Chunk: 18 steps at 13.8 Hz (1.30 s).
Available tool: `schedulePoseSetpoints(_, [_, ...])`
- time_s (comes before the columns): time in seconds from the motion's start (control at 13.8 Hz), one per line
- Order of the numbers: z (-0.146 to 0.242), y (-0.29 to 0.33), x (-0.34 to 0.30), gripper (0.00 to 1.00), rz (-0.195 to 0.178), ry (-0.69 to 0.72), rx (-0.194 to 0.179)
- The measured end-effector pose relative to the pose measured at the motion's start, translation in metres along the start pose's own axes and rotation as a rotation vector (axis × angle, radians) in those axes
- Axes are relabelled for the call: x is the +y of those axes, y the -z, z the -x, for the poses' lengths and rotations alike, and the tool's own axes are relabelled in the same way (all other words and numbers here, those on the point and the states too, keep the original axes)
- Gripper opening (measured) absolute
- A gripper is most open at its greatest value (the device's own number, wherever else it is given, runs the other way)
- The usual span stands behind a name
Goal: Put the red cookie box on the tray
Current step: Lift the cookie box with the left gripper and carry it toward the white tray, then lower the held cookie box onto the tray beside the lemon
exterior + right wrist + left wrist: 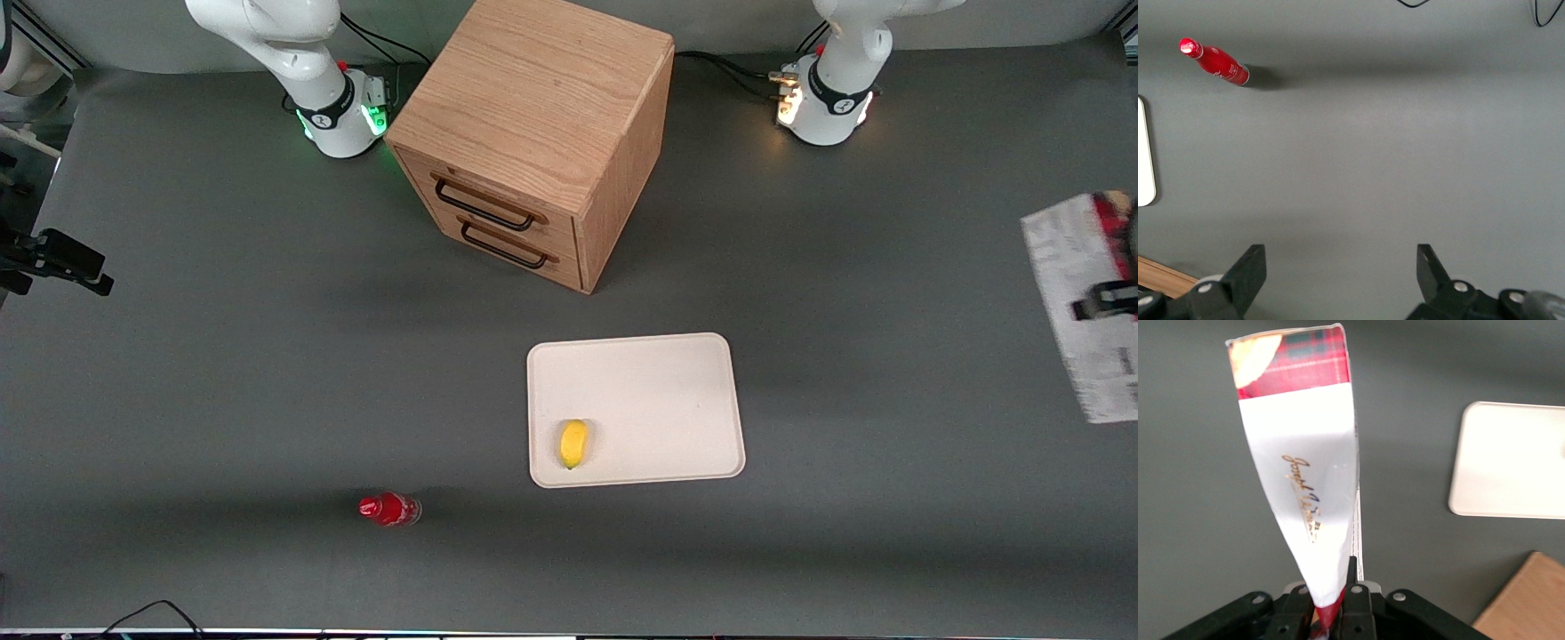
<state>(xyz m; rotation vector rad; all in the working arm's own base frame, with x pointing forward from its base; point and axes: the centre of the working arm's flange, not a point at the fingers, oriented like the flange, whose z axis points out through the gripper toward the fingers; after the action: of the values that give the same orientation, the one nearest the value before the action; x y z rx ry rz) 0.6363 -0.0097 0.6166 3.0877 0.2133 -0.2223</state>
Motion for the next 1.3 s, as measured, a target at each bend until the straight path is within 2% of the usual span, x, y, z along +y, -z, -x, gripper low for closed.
schedulePoseSetpoints(0.07, [0.001, -0.015, 0.037, 0.12, -0.002, 0.017, -0.010])
schedulePoseSetpoints(0.22, [0.000, -0.063, 0.112, 0.12, -0.003, 0.057, 0.006])
schedulePoseSetpoints(0.43, [0.000, -0.156, 0.191, 0.12, 0.042, 0.076, 0.041])
schedulePoseSetpoints(0.58, [-0.007, -0.211, 0.211, 0.12, 0.081, 0.061, 0.064])
schedulePoseSetpoints(0.94, [-0.035, -0.334, 0.238, 0.12, 0.098, -0.025, 0.117])
schedulePoseSetpoints(1.08, [-0.038, -0.373, 0.250, 0.12, 0.097, -0.067, 0.134])
schedulePoseSetpoints(1.3, [-0.035, -0.406, 0.259, 0.12, 0.071, -0.117, 0.137])
